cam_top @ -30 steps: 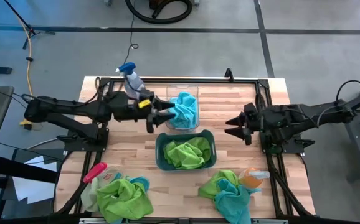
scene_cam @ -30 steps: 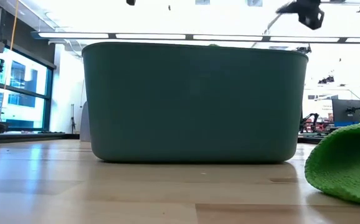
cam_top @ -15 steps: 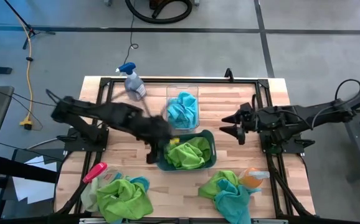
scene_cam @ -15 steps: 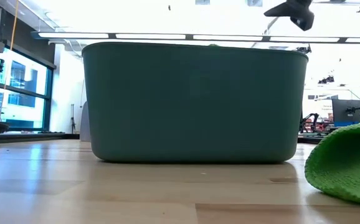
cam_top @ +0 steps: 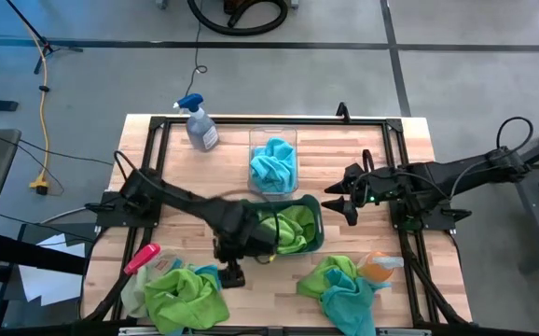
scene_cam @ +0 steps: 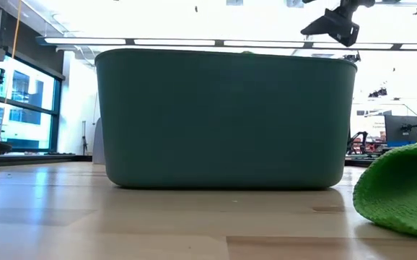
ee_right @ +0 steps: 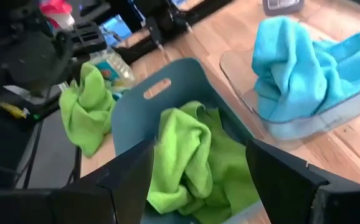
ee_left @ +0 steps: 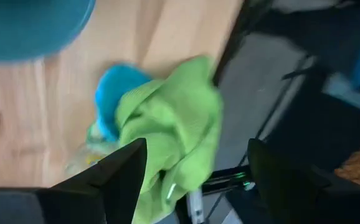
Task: Sort microfiber towel by color & place in baskets
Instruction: Put the green microfiber towel into the blue bin
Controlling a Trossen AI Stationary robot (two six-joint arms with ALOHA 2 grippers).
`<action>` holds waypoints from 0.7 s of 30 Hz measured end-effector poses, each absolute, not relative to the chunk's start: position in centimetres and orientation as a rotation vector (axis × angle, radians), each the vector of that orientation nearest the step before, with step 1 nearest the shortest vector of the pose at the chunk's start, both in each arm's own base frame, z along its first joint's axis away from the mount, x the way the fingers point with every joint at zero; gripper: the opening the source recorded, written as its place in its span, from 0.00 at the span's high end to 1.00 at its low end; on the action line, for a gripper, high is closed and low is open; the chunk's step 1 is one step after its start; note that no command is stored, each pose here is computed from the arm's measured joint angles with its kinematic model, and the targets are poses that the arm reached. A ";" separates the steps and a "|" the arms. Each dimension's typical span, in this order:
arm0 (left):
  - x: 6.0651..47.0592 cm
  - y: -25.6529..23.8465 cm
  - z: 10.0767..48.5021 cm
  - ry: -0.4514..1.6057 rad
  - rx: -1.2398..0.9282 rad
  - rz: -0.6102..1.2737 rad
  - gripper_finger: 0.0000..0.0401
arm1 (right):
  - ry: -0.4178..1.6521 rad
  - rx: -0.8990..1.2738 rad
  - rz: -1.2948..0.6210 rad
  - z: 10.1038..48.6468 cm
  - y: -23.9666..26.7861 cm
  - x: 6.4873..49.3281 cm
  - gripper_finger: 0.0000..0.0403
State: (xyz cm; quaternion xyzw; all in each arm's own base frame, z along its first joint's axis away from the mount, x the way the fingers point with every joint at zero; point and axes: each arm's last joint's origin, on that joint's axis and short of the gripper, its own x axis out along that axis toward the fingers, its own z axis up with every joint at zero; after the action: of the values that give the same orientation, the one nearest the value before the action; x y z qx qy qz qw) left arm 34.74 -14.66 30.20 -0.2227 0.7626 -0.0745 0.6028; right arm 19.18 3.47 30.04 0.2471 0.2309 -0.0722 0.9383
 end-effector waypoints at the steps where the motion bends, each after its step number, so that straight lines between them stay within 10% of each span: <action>1: 34.5 -15.1 29.7 1.798 -0.499 -0.151 0.34 | 0.475 0.504 -0.146 30.0 3.5 19.3 0.37; 21: 27.7 -19.9 20.8 2.164 -0.264 0.122 0.34 | 0.494 0.513 -0.137 29.7 3.6 19.5 0.37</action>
State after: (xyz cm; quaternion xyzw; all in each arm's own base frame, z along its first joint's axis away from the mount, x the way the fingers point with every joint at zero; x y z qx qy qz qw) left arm 27.71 -19.90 20.81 -0.1073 0.8796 0.0494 0.4609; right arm 19.46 3.59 29.75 0.2507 0.2418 -0.0669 0.9350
